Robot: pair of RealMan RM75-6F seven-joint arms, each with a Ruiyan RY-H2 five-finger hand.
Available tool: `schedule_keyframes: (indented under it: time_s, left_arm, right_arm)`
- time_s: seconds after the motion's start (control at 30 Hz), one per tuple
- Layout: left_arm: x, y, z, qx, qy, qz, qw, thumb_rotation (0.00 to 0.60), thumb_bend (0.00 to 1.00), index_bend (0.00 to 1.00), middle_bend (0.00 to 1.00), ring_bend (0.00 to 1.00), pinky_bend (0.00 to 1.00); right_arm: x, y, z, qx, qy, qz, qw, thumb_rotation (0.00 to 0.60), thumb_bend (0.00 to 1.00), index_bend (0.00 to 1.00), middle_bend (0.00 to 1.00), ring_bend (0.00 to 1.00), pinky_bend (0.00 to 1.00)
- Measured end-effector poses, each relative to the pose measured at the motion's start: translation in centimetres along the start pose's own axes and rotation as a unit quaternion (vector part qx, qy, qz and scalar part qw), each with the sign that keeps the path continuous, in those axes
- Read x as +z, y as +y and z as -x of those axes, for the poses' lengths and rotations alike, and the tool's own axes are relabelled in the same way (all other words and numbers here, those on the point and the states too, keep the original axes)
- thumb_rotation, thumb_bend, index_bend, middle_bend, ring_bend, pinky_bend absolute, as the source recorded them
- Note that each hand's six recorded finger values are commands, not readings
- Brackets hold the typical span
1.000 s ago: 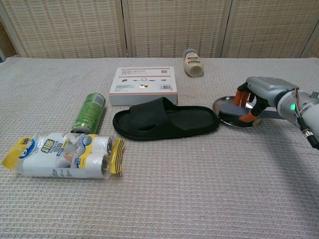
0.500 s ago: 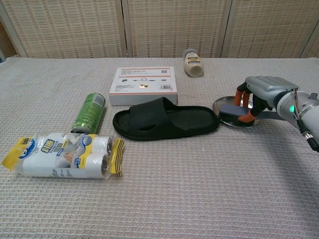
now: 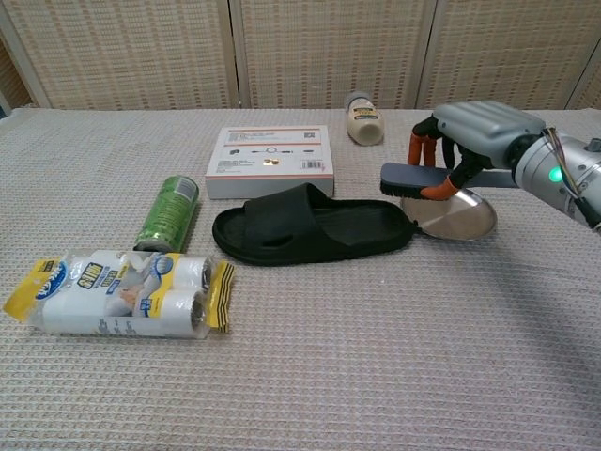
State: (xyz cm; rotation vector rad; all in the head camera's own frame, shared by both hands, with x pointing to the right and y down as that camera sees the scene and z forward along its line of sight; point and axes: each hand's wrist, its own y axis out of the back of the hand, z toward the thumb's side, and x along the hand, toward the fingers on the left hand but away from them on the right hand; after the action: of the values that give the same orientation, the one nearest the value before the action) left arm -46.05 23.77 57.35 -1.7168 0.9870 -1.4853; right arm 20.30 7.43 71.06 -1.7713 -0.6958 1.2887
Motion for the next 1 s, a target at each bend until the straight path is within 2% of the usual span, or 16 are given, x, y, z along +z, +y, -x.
schedule_keyframes:
  time_s: [0.13,0.3,0.57,0.83,1.0]
  left_arm:
    - [0.0,0.1,0.1,0.002,-0.001,0.003,1.0000,0.600,0.46,0.00,0.00,0.00,0.09]
    - [0.1,0.2,0.2,0.002,-0.004,0.004,1.0000,0.600,0.46,0.00,0.00,0.00,0.09]
    - [0.3,0.3,0.4,0.002,-0.010,0.007,0.9999,0.600,0.46,0.00,0.00,0.00,0.09]
    - [0.3,0.3,0.5,0.002,-0.011,0.008,0.9999,0.600,0.46,0.00,0.00,0.00,0.09]
    - [0.3,0.2,0.3,-0.001,-0.011,0.009,0.9999,0.600,0.46,0.00,0.00,0.00,0.09]
  right_arm:
    - [2.1,1.2,0.2,0.008,0.066,-0.014,0.9977,0.600,0.41,0.86,0.71,0.58,0.85]
    - [4.4,0.9,0.7,0.030,0.103,-0.043,0.9933,0.600,0.41,0.86,0.71,0.58,0.85]
    - [6.4,-0.6,1.6,0.049,0.108,-0.061,0.9910,0.600,0.41,0.87,0.72,0.58,0.85]
    - [5.5,-1.7,2.2,0.061,0.085,-0.089,0.9906,0.600,0.41,0.87,0.72,0.58,0.85]
    - [5.8,-2.0,2.4,0.066,0.087,-0.099,0.9891,0.600,0.41,0.87,0.72,0.58,0.85]
